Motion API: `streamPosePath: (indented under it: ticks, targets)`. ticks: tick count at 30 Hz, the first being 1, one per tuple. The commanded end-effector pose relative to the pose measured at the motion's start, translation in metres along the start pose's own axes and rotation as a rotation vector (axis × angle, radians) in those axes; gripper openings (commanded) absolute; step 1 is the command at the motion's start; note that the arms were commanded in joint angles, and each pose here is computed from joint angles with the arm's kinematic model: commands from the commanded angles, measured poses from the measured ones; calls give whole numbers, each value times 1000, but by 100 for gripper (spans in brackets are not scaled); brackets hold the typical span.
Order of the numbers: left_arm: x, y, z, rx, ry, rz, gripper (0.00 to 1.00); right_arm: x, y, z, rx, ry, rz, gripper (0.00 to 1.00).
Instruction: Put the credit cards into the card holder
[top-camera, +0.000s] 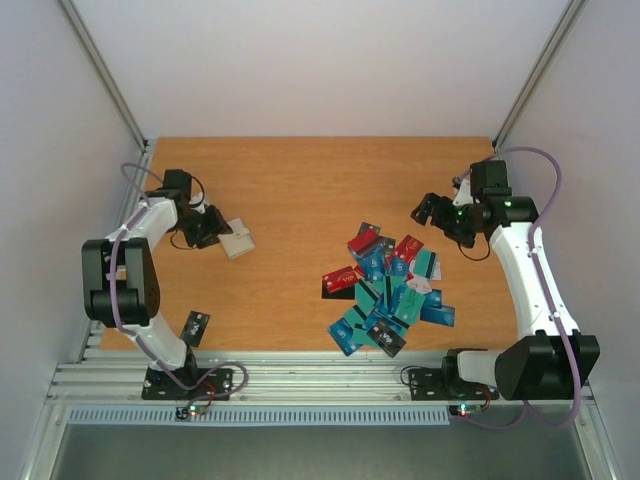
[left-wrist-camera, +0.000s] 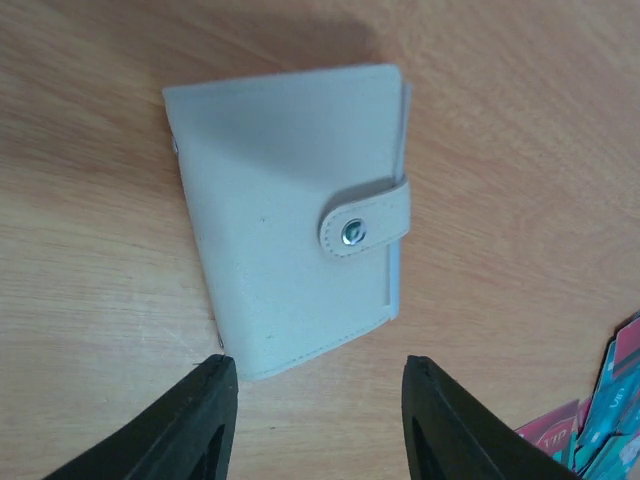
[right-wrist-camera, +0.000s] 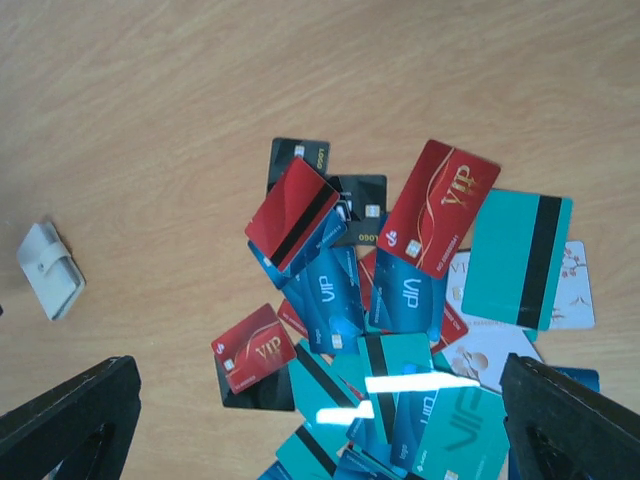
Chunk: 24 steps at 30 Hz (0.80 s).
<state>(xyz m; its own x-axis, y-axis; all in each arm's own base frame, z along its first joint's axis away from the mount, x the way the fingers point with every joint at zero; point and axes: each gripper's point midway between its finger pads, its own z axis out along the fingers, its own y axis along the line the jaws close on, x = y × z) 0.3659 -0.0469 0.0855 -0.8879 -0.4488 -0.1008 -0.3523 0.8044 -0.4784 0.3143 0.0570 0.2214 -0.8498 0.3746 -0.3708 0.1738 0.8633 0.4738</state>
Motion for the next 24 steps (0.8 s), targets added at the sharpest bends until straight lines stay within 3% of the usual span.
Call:
streamPosePath:
  ticks: [1,11,24]
  targets:
    - [5,4,11,32,34,-51,45,10,3,-16,5,17,-21,98]
    - [13,36,30,-72,39,-114,39,23,3,-17,-8,44,-3,99]
    - [9,46,65,-48,56,-146,31,20,3,-20,3,39,-12,99]
